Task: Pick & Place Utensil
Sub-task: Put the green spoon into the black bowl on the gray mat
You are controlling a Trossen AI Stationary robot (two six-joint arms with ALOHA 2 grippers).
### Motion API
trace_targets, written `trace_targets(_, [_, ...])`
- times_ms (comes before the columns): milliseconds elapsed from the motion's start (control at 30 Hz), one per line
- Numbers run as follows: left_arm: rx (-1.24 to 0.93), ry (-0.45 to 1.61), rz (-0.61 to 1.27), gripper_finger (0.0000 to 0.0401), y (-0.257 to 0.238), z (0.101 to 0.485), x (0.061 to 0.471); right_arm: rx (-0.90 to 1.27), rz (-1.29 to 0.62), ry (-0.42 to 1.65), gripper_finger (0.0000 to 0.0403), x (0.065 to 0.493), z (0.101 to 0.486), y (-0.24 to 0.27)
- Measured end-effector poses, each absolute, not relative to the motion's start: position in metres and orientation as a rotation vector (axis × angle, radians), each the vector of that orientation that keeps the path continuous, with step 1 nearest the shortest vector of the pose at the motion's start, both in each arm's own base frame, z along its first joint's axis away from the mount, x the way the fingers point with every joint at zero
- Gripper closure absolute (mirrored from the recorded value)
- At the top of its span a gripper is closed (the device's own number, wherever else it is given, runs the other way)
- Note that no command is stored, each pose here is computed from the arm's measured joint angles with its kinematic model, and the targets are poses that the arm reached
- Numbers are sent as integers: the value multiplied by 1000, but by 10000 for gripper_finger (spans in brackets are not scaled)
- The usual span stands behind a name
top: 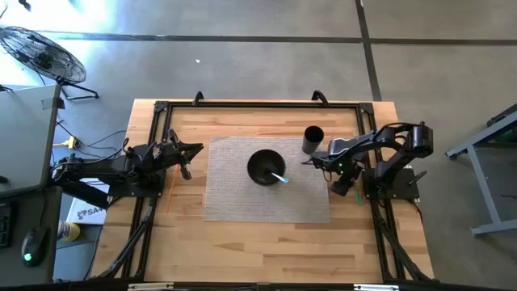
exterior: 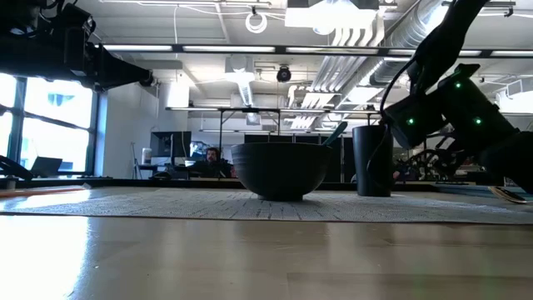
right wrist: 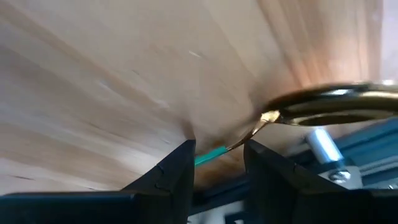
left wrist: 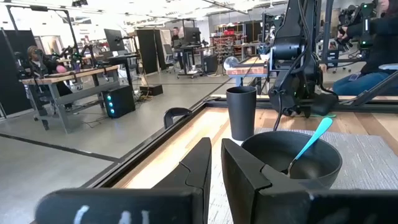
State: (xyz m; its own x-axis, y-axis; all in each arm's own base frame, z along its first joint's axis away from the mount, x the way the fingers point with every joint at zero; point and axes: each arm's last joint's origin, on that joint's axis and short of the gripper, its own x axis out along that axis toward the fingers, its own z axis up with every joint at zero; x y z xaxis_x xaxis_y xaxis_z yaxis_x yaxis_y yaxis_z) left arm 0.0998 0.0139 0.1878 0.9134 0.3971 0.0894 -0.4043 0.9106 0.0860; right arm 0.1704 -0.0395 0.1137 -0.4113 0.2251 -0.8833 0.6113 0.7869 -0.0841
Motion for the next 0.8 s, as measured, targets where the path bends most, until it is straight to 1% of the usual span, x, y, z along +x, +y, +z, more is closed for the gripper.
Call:
trace_targets(233, [104, -68, 413, 366, 14, 188, 100, 639, -436, 1932, 269, 185, 117, -28])
trace_targets(633, [104, -68, 413, 366, 14, 187, 100, 602, -456, 1896, 270, 192, 118, 2])
trace_targets(800, [104, -68, 413, 366, 14, 187, 100, 602, -462, 1843, 270, 192, 124, 10])
